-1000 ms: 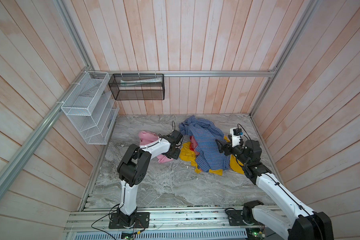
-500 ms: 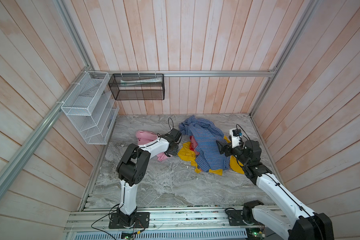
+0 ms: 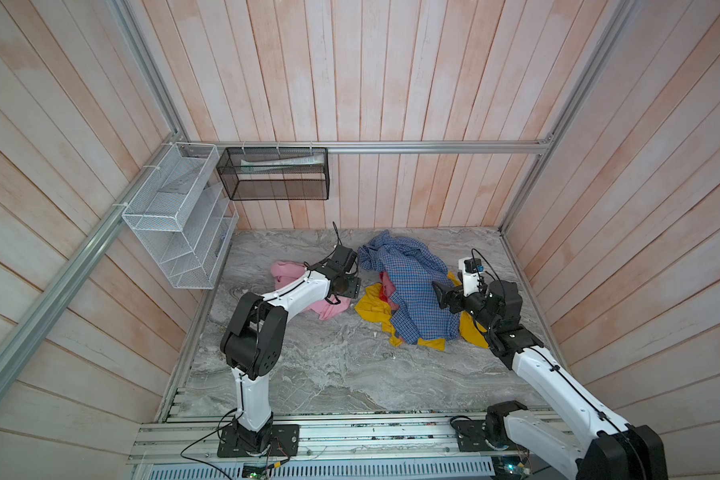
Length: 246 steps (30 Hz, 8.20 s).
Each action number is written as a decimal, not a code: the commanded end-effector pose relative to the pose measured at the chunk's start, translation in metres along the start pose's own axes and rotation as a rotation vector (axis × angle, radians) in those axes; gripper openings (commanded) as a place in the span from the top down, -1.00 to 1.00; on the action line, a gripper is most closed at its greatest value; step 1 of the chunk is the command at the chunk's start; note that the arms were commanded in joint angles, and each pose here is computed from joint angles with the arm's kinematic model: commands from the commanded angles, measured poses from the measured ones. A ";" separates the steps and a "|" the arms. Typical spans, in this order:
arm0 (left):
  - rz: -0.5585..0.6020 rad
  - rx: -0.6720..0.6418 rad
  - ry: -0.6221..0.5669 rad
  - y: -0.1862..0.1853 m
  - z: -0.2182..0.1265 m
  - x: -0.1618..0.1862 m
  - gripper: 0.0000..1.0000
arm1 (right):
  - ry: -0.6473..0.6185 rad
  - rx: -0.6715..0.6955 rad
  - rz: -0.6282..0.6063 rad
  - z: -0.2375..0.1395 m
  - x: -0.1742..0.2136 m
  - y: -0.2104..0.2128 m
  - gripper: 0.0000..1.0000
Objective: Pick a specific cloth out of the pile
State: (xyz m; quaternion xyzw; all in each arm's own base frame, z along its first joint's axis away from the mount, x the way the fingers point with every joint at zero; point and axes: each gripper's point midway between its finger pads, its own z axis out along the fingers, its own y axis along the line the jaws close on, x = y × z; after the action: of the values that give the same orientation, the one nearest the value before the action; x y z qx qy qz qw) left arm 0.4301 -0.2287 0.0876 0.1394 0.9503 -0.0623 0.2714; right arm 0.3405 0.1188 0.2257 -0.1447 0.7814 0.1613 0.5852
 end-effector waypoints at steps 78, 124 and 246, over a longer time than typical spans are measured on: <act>-0.176 0.121 -0.830 0.087 -0.336 -0.185 1.00 | -0.094 0.024 0.029 -0.007 -0.032 -0.003 -0.76; -0.103 -0.130 -0.481 0.180 -0.136 -0.174 1.00 | -0.066 0.012 0.031 -0.003 -0.026 0.002 -0.76; 0.052 -0.031 0.238 0.100 0.053 0.016 -0.63 | 0.027 0.030 -0.020 0.009 -0.012 0.000 -0.76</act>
State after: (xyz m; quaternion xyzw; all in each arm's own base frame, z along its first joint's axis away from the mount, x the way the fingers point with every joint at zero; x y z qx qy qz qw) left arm 0.4800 -0.1348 0.0323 0.1697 0.9709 0.0105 0.1684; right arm 0.3533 0.1225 0.2328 -0.1426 0.7900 0.1462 0.5781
